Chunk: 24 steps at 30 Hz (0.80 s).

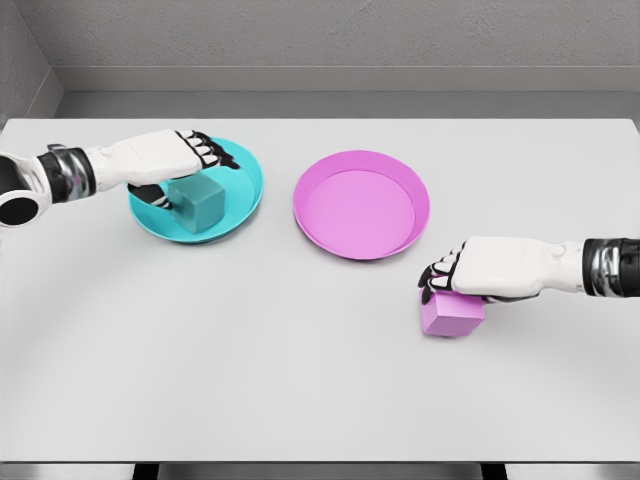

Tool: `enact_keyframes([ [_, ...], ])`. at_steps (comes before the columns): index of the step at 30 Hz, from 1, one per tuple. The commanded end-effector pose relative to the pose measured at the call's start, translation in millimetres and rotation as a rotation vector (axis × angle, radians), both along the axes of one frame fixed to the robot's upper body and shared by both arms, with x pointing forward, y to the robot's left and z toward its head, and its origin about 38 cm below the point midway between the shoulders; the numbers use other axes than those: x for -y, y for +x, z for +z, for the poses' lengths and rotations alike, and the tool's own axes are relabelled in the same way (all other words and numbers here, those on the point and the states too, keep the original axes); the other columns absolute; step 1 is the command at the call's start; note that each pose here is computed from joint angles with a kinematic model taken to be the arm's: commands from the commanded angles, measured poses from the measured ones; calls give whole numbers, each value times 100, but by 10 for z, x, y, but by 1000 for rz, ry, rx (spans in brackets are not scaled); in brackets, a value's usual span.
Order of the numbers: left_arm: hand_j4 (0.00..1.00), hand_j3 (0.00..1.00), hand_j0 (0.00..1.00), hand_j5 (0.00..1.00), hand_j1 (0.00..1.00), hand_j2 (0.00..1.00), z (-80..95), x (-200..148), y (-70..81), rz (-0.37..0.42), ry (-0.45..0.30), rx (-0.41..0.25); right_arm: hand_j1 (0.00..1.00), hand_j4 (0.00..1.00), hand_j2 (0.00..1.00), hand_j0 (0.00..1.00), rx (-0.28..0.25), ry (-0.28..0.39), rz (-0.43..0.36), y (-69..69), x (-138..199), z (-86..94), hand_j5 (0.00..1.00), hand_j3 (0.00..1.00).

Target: Place the blocks in the corresponding plates according to their colors

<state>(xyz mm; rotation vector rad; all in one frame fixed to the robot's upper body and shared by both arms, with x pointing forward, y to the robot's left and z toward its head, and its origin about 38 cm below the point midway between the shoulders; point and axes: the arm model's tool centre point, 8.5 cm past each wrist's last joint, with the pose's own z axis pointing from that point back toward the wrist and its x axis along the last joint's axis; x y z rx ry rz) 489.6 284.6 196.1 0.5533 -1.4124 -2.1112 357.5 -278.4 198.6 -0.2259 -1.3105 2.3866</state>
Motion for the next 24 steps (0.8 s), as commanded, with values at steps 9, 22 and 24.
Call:
enact_keyframes([
  [9, 100, 100, 100, 100, 100, 100, 350, -554, -252, 38, 50, 39, 54, 54, 54, 54, 37, 39, -22, 67, 27, 167, 54, 54],
  [22, 100, 100, 100, 100, 100, 100, 539, -994, -607, 93, 42, 55, 54, 54, 54, 54, 46, 64, -105, 179, -23, 204, 54, 54],
  [24, 100, 100, 100, 100, 100, 100, 515, -1007, -627, 94, 45, 49, 54, 54, 54, 54, 53, 78, -135, 234, -69, 235, 54, 54],
])
